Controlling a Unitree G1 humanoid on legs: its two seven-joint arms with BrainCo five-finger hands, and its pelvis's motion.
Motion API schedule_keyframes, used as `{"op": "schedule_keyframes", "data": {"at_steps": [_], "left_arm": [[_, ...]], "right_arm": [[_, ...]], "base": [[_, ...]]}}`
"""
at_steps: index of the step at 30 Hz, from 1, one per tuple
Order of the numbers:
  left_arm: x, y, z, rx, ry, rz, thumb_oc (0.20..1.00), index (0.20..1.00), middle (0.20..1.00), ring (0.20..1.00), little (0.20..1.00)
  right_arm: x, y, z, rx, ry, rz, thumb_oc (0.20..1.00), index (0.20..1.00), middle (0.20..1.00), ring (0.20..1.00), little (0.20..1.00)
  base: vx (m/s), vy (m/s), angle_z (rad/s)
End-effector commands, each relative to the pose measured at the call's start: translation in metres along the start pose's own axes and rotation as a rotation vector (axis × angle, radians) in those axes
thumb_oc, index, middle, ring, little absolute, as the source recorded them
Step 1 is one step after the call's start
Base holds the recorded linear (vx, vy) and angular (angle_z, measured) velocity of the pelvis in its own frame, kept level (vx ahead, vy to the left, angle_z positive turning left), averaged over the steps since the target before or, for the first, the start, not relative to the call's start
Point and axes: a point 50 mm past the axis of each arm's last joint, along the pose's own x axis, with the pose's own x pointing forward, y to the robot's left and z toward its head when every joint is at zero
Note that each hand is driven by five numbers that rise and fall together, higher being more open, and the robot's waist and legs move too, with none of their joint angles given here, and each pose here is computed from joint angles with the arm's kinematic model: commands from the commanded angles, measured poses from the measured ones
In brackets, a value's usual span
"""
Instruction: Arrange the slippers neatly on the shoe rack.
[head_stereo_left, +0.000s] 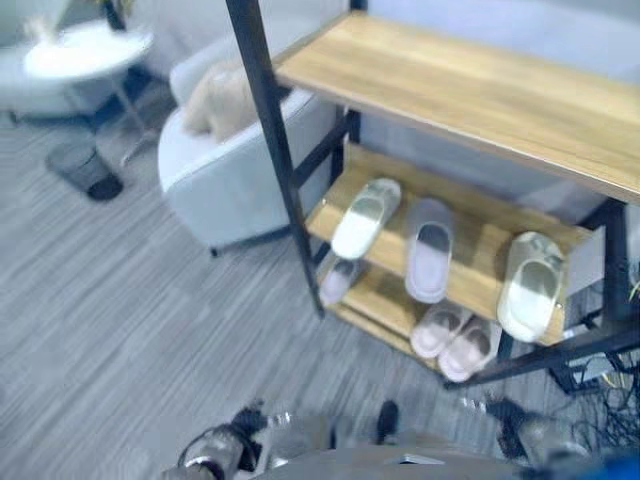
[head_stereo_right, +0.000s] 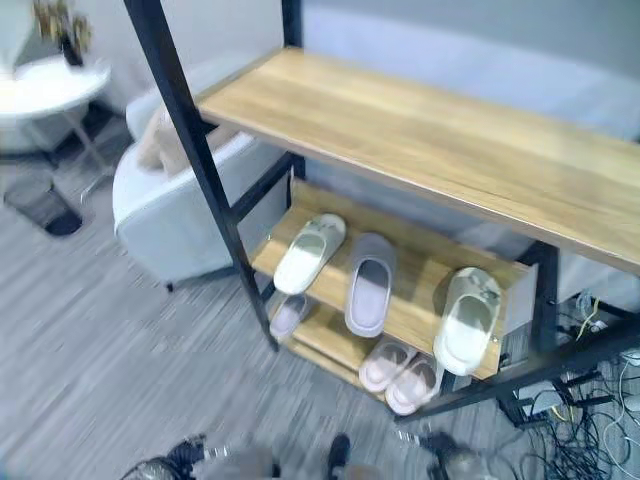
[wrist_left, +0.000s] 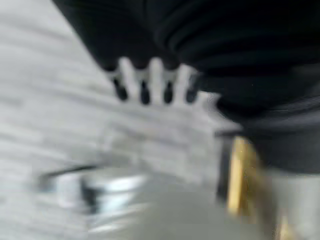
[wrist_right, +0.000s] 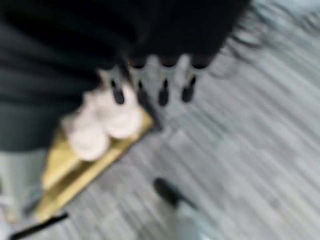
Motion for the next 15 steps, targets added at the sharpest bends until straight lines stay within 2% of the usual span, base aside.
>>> {"op": "schedule_keyframes", "data": {"at_steps": [1,9,15], "left_arm": [[-0.001,0.001,-0.007,0.046,0.035,0.024,1.000,1.000,1.000,1.000,1.000],[-0.001,-0.005,-0.011,0.125,0.039,-0.009,1.000,1.000,1.000,1.000,1.000],[-0.002,-0.002,-0.013,0.137,0.042,-0.008,1.000,1.000,1.000,1.000,1.000]], "right_arm": [[-0.005,0.001,-0.021,-0.009,0.031,-0.006,1.000,1.000,1.000,1.000,1.000],[-0.007,0.018,-0.034,-0.059,0.062,0.051,1.000,1.000,1.000,1.000,1.000],[-0.010,0.032,-0.048,-0.072,0.108,0.106,1.000,1.000,1.000,1.000,1.000]], "base": [[0.23,0.105,-0.47],[0.18,0.174,-0.66],[0.06,0.106,-0.30]]}}
